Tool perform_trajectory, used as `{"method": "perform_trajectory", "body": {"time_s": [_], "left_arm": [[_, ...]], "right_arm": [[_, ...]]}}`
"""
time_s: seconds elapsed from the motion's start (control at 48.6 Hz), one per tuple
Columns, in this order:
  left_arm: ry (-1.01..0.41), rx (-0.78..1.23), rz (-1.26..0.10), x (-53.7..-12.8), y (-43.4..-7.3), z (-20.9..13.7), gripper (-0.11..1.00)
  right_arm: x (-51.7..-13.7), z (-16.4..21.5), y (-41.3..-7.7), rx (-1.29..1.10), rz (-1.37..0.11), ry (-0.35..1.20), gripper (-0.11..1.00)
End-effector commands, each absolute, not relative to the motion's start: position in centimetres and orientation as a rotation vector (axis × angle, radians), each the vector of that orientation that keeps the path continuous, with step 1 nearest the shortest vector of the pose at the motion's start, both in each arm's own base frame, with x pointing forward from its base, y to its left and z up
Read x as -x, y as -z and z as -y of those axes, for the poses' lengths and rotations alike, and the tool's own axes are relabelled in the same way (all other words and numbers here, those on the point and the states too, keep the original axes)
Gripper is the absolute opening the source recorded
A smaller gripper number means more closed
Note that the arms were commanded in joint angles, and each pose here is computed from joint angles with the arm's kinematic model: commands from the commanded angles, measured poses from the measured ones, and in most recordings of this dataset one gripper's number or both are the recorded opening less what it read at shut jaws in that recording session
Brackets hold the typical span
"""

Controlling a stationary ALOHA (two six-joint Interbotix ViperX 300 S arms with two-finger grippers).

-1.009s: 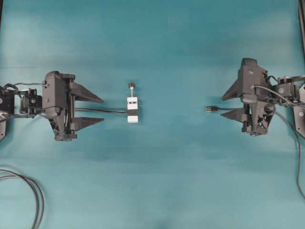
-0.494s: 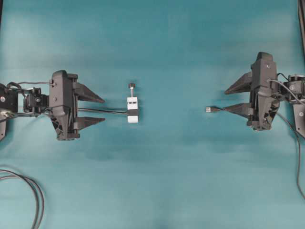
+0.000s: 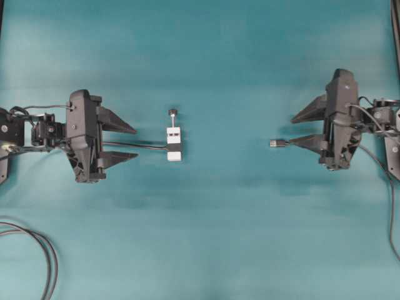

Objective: Insert the USB cable into the female connector supported by the left arm.
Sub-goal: 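Lower the left gripper around the white clamp and right gripper over the USB plug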

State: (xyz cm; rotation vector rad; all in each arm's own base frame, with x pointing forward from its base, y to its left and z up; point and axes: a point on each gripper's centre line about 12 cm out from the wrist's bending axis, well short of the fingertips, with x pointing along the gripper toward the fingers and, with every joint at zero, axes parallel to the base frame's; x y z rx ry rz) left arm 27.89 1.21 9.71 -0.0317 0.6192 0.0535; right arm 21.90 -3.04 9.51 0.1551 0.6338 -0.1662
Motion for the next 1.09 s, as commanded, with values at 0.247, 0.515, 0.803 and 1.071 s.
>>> {"method": "perform_trajectory", "body": {"time_s": [0.247, 0.515, 0.803, 1.071], "left_arm": [[-0.061, 0.047, -0.579, -28.5, -10.7, -1.3, 0.7], [-0.062, 0.046, -0.577, -28.6, -10.7, -1.4, 0.7], [-0.073, 0.049, -0.577, -28.5, -10.7, -1.7, 0.7], [-0.073, 0.049, -0.573, -28.7, -10.8, -1.7, 0.7]], "right_arm": [[-24.1, 3.3, -9.1, -0.157, -0.634, 0.164, 0.6], [-23.9, 2.4, -8.9, -0.184, -0.641, 0.144, 0.6], [-23.4, 2.3, -8.6, -0.183, -0.659, 0.142, 0.6], [-22.8, 2.2, -8.1, -0.182, -0.682, 0.142, 0.56]]}}
